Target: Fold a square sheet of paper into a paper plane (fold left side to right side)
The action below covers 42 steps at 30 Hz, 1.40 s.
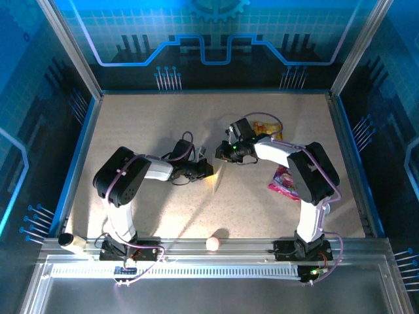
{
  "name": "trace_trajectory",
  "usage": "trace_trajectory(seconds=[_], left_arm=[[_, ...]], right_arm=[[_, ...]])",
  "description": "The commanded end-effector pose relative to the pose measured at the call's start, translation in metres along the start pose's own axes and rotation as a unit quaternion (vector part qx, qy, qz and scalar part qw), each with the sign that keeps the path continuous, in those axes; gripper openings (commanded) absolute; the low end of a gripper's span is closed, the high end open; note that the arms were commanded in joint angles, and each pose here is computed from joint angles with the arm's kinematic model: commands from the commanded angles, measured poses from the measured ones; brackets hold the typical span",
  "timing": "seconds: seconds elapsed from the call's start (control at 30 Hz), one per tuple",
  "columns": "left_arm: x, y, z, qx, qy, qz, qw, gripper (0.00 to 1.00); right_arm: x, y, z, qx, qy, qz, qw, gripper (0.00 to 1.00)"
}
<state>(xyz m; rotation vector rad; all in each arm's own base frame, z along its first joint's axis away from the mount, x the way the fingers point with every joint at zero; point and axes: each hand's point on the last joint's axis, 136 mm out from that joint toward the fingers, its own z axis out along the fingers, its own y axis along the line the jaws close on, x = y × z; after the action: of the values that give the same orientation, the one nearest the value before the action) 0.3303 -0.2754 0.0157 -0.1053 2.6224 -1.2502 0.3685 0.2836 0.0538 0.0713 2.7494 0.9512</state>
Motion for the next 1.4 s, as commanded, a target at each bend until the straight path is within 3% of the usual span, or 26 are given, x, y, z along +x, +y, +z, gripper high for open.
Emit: trace_trajectory(seconds=[0.0, 1.17, 1.37], left_arm=[[0.008, 0.030, 0.020, -0.057, 0.004, 0.015, 0.998, 0.00], [0.011, 0.035, 0.028, -0.057, 0.018, 0.004, 0.998, 0.04], [0.000, 0.011, 0.013, -0.028, -0.006, 0.015, 0.999, 0.09]], right_arm=[[0.011, -0.008, 0.009, 0.022, 0.026, 0.002, 0.999, 0.18], [0.042, -0.054, 0.019, 0.085, 0.055, 0.039, 0.994, 0.18], [0.056, -0.071, 0.021, 0.107, 0.076, 0.053, 0.990, 0.15]])
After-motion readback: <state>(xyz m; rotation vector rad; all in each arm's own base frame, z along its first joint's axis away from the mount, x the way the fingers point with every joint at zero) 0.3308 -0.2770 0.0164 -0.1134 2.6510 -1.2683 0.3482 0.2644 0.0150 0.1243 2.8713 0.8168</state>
